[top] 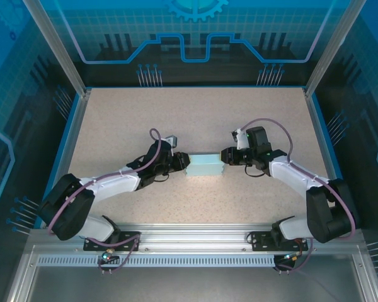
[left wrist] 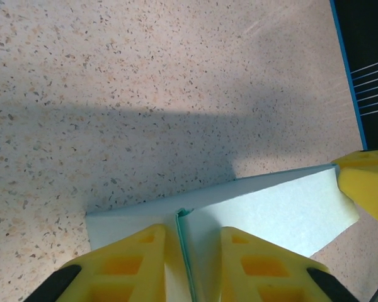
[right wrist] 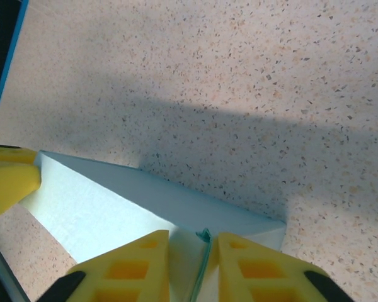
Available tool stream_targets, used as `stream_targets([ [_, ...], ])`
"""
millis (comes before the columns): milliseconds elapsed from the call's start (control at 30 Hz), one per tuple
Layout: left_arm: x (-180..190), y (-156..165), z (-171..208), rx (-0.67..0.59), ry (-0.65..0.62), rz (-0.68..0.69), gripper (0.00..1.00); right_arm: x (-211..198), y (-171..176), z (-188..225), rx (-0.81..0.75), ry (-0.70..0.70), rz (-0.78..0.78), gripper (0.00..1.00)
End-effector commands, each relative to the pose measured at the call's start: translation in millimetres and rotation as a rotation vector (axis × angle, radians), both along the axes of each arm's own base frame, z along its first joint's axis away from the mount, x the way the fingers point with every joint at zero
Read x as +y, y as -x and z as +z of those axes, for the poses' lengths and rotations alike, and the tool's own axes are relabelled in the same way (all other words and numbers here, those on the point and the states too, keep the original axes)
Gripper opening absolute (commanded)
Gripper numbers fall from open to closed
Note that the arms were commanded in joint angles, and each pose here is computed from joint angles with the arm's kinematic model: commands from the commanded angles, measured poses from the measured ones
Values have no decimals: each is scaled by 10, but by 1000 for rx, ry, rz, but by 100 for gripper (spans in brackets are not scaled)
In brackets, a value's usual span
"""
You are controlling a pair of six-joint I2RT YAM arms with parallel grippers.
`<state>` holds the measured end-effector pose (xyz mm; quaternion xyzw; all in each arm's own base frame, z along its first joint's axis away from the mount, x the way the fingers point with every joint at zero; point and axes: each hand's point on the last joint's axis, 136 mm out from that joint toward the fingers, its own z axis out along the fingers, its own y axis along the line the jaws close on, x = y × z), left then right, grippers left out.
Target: Fold the paper box
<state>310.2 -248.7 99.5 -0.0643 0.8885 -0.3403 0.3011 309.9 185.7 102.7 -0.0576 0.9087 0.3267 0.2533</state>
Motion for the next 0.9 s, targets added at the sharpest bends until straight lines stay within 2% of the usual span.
stream_targets([
  [0, 409, 760, -1138, 393, -226, -23, 19, -97, 610, -706, 294, 67, 38, 19],
  [67, 381, 743, -1110, 387, -209, -24, 19, -64, 564, -634, 279, 43, 42, 20],
  [233, 315, 651, -937, 343, -208, -30, 19, 49, 345, -208, 198, -40, 52, 32],
  [400, 315, 643, -921, 335, -220, -31, 20, 47, 166, 141, 136, -84, 46, 40],
  [700, 292, 634, -886, 323, -223, -38, 20, -38, 331, 13, 163, -53, 34, 48],
  [867, 276, 608, -847, 314, -222, -42, 22, -36, 408, -37, 165, -65, 31, 46],
])
